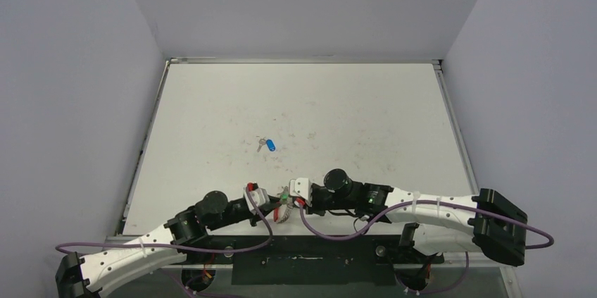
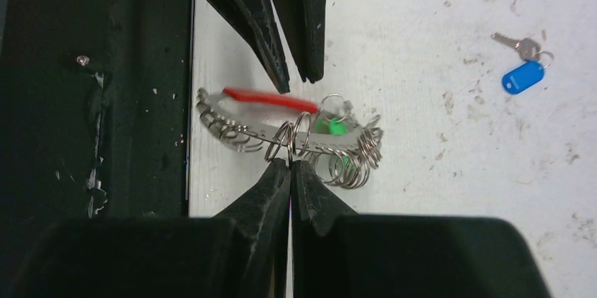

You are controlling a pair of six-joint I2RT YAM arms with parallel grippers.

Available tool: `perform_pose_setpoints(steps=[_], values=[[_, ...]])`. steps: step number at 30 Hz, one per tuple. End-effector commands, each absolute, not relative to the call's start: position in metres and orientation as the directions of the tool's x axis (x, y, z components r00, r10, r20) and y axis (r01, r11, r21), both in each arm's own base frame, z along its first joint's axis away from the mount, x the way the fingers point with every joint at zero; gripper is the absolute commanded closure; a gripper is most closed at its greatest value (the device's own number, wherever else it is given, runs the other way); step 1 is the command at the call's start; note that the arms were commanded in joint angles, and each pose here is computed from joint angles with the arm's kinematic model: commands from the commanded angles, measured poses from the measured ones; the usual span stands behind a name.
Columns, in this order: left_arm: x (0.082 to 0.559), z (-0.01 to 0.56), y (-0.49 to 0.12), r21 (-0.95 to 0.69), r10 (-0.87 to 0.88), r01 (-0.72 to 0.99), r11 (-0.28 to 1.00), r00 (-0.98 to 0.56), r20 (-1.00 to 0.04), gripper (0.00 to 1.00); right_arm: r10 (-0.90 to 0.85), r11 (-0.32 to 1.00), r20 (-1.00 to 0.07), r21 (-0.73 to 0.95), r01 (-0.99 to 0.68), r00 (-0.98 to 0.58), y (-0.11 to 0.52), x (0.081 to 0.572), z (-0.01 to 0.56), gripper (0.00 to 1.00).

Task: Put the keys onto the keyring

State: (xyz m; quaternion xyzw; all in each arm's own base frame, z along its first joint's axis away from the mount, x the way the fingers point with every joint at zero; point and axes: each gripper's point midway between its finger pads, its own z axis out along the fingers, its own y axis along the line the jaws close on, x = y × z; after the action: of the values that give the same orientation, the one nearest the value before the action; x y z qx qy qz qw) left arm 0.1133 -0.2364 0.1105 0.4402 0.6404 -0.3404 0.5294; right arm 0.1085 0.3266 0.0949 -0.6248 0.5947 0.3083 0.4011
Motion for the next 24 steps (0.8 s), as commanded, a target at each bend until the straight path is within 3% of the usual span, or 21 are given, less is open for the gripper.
perform_pose_setpoints(steps=[1, 15, 24], values=[[0.117, 0.152, -0.244, 0.04, 0.102, 0.921, 0.386, 0.0, -0.995, 0.85, -0.412, 0.006, -0.892, -0.209, -0.978, 0.188, 0.337, 0.113, 0.141, 1.0], [0.095, 0.159, -0.271, 0.067, 0.061, 0.975, 0.212, 0.056, -0.997, 0.83, -0.392, -0.016, -0.901, -0.196, -0.98, 0.187, 0.341, 0.109, 0.148, 1.0], [0.098, 0.153, -0.272, 0.065, 0.079, 0.97, 0.233, 0.048, -0.996, 0.89, -0.378, -0.001, -0.908, -0.195, -0.981, 0.181, 0.34, 0.11, 0.154, 1.0]])
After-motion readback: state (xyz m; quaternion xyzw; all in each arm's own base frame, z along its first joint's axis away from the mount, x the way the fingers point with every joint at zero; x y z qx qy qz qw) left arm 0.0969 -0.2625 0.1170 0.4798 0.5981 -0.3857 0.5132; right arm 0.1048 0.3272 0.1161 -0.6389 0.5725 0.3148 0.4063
